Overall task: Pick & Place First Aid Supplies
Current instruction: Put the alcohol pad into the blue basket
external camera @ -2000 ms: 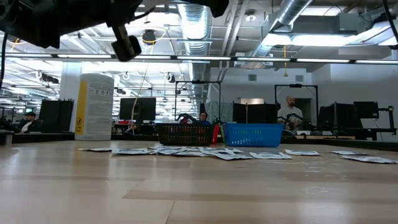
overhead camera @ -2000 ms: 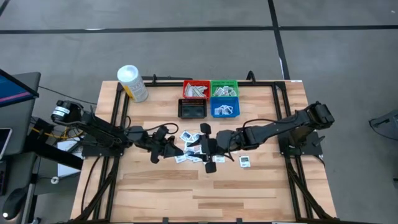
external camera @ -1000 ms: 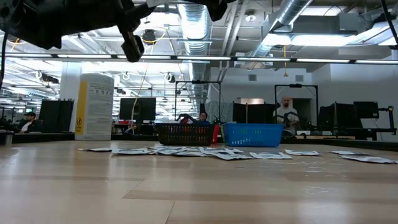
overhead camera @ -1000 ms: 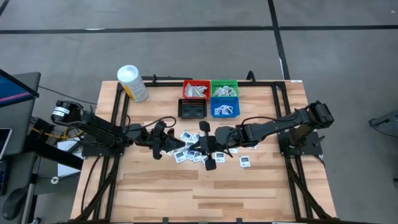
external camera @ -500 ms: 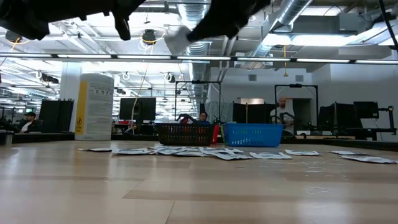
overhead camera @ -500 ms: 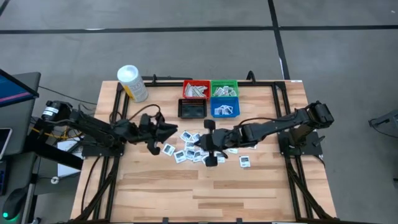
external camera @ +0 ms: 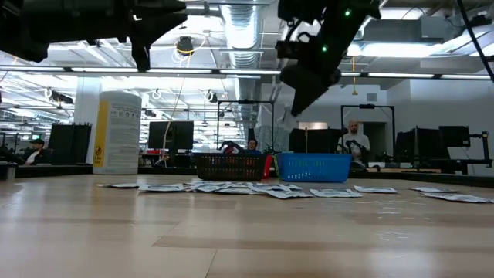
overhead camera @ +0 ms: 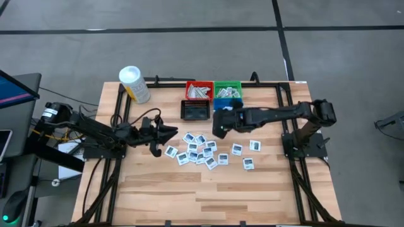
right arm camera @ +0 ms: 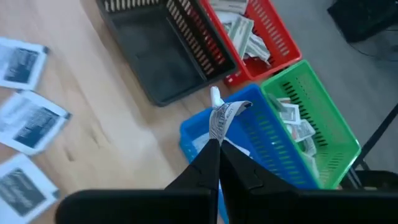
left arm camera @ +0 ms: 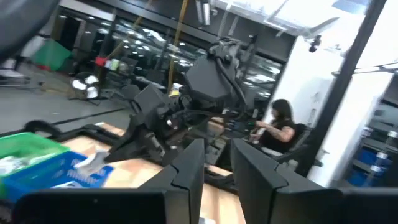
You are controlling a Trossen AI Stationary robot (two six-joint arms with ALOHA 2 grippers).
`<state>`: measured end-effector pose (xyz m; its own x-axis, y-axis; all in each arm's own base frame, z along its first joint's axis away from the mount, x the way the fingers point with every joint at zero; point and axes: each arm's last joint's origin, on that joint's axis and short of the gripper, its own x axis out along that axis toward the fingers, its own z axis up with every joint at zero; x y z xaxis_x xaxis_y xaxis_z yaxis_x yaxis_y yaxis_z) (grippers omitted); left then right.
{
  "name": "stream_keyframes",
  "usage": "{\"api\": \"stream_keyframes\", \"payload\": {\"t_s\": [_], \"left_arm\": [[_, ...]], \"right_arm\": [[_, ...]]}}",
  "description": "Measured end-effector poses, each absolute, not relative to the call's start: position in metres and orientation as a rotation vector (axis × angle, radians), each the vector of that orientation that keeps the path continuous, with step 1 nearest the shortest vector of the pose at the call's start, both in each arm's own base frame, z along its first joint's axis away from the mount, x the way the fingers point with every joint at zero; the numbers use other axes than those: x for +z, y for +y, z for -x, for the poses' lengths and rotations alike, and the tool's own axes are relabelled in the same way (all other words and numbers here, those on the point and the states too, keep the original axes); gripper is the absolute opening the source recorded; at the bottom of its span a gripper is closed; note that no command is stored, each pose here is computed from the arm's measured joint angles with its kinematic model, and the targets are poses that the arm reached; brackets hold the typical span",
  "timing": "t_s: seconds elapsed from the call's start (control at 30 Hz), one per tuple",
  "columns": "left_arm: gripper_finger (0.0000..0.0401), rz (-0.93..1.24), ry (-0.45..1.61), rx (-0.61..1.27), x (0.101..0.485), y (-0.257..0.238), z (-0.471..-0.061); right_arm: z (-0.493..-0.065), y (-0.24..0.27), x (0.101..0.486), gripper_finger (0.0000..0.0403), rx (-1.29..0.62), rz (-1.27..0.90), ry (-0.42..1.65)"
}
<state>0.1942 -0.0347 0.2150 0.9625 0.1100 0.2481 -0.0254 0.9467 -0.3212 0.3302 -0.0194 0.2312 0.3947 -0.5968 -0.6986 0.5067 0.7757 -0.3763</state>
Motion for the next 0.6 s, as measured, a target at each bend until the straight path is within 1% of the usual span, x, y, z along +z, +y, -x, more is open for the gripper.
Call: {"api": "stream_keyframes", "payload": {"t_s": [0.1,0.4,0.5,0.6], "left_arm": [[0.0081,0.326,-0.270,0.119,0.214,-0.033,-0.194],[0.0078,0.333,-0.279,0.294,0.213,-0.027,-0.193],[0.0078,0.321,-0.262,0.346,0.211,-0.021,-0.194],[0.0078,0.314,-0.237,0.394,0.208,-0.012,-0.196]], "right_arm": [[-0.328,-0.036,0.230,0.0000,-0.690,0.115,0.974],[-0.321,-0.077,0.229,0.0000,-0.631,0.263,1.095],[-0.317,-0.088,0.228,0.0000,-0.598,0.302,1.144],[-0.313,-0.096,0.225,0.0000,-0.520,0.314,1.193]]}}
